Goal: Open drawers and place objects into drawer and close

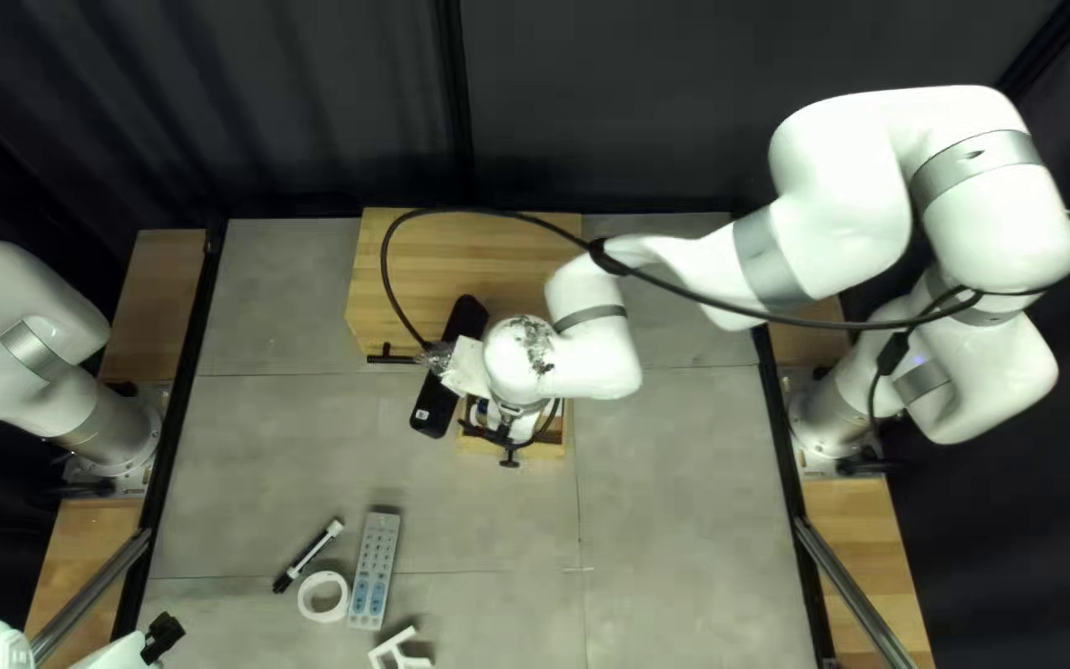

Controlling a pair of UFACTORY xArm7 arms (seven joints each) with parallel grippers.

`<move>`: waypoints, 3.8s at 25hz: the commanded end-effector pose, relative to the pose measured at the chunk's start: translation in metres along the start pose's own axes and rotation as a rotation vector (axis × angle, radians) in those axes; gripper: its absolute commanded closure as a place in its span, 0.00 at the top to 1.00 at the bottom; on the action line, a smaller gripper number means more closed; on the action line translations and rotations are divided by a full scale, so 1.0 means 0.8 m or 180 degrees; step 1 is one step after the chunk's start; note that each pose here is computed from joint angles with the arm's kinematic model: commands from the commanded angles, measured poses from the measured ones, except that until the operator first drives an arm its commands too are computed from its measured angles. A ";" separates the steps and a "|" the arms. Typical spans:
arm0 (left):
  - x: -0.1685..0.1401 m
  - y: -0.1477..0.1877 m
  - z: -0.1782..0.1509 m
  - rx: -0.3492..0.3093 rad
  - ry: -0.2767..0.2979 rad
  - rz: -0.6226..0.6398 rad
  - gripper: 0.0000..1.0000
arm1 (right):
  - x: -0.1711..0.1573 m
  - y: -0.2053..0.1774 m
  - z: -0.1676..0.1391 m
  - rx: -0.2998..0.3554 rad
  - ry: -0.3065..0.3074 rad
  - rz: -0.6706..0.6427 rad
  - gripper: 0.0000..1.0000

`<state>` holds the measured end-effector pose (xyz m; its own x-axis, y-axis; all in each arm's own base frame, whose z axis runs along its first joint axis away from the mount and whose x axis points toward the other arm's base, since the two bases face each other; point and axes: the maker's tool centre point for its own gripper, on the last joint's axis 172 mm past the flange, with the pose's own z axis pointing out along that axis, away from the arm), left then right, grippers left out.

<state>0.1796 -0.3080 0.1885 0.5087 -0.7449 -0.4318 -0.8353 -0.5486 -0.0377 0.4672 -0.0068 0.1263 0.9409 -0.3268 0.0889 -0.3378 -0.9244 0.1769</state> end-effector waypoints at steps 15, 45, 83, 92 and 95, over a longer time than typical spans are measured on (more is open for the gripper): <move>0.000 0.000 0.000 0.0000 0.0000 0.0000 1.00 | 0.008 0.026 0.015 -0.0203 0.0034 -0.0025 0.00; 0.000 0.000 0.000 0.0000 0.0000 0.0000 1.00 | -0.083 -0.077 -0.073 0.0016 -0.0268 -0.2350 1.00; 0.000 0.000 0.000 0.0000 0.0000 0.0000 1.00 | -0.245 -0.067 -0.058 -0.0387 -0.0681 -0.2809 1.00; 0.000 0.000 0.000 0.0000 0.0000 0.0000 1.00 | -0.249 -0.094 -0.059 -0.0369 -0.0615 -0.2852 1.00; 0.000 0.000 0.000 0.0000 0.0000 0.0000 1.00 | -0.246 -0.099 -0.064 -0.0394 -0.0620 -0.2841 1.00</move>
<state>0.1796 -0.3080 0.1885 0.5087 -0.7449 -0.4318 -0.8353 -0.5486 -0.0377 0.3055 0.1381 0.1429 0.8364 0.4630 -0.2932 0.5275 -0.8254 0.2011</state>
